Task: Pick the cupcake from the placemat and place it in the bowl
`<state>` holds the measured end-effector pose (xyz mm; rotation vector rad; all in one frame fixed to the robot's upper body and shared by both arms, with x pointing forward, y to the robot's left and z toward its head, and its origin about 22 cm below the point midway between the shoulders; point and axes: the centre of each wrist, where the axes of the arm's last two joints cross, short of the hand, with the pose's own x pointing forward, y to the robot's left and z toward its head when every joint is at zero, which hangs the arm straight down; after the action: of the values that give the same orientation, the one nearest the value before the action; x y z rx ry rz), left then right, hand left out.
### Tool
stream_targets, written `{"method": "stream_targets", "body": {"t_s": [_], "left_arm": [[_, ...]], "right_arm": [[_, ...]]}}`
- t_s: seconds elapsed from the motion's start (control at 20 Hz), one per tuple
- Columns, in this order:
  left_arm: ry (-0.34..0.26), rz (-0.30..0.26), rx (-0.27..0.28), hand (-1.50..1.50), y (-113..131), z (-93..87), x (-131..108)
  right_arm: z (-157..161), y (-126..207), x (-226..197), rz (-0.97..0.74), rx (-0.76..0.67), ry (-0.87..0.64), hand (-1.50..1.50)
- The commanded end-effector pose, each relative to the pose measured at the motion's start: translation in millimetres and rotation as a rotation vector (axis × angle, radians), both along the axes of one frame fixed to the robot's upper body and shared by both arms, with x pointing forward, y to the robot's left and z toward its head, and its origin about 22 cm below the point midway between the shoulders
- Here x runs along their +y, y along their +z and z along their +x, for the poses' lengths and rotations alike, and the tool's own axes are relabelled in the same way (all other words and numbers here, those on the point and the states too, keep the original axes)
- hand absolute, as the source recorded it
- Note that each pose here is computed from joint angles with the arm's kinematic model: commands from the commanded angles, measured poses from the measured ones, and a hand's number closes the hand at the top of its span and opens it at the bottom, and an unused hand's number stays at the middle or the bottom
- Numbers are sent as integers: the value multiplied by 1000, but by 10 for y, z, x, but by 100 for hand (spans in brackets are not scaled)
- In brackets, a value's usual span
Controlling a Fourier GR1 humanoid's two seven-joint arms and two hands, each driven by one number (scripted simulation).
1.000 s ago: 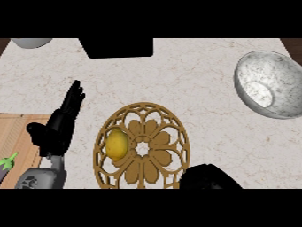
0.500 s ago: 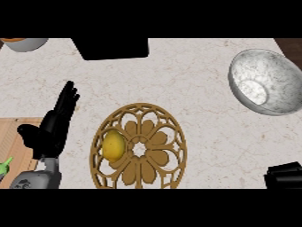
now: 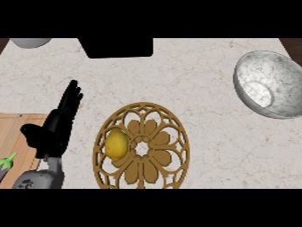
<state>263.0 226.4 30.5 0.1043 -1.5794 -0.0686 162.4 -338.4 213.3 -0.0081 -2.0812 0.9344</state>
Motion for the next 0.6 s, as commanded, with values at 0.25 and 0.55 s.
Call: {"method": "stream_targets", "body": {"t_s": [0.25,0.55], "left_arm": [[-75,-7,-13,0,115,182,-196],[-74,13,-16,0,122,141,-160]], "right_arm": [[316,490,-281,2,44,-169,150],[499,641,-195,-154,-62,-331,150]]}}
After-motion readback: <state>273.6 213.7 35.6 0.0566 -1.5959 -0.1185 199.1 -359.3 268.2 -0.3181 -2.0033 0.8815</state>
